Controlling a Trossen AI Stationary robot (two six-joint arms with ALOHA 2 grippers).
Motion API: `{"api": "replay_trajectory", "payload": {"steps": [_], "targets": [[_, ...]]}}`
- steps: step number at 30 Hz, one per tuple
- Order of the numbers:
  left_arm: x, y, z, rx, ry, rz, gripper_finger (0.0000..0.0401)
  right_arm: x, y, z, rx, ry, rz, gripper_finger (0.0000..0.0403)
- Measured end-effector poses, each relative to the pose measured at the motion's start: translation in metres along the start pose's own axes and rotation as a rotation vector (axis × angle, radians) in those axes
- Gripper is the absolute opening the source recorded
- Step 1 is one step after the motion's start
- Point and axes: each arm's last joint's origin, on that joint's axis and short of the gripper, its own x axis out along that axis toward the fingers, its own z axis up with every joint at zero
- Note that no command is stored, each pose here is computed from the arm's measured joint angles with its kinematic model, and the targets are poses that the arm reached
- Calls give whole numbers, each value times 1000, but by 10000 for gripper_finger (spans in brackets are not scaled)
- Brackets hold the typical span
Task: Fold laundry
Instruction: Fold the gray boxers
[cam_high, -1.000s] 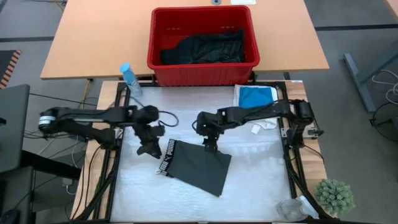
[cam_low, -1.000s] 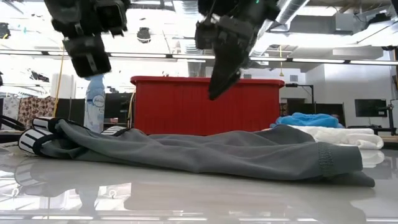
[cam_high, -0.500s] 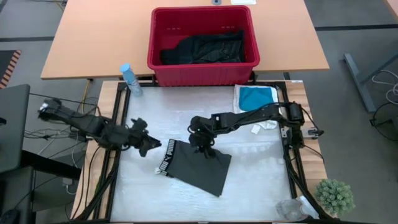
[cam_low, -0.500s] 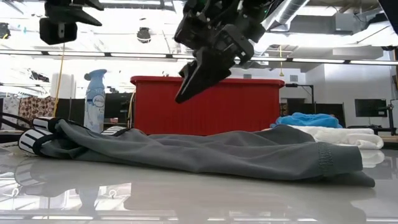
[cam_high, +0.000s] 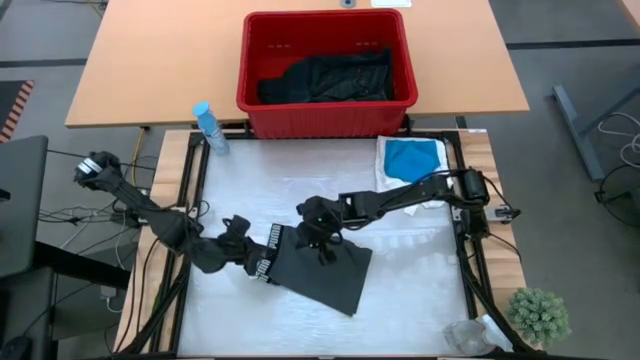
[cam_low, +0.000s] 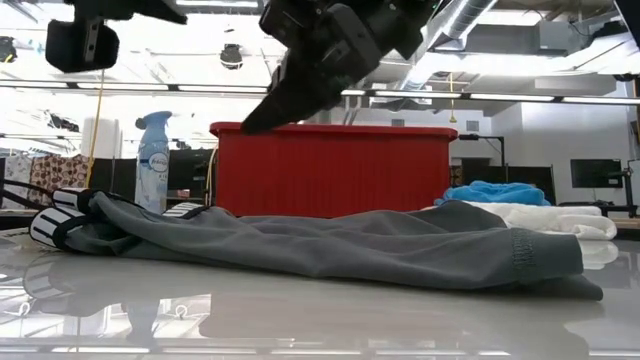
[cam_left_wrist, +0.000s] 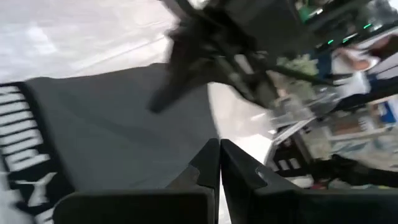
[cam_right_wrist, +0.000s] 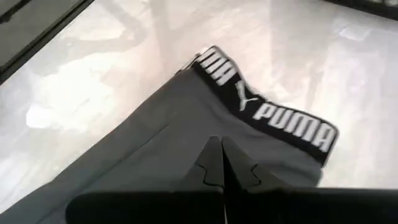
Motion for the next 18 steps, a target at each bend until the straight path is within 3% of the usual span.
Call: {"api": "replay_trajectory", "payload": {"steps": [7,12,18], "targets": [[-3,-2,-6,-72,-94,0,0,9,-12,-5,-1,-25,-69,13],[-6,-2,-8,-84,-117,3,0,32,-31,-17,23,-10,-86,13],[-6,-1,-8,-105,-130,15,0,54,-50,-14,34,-11,-82,13]]}}
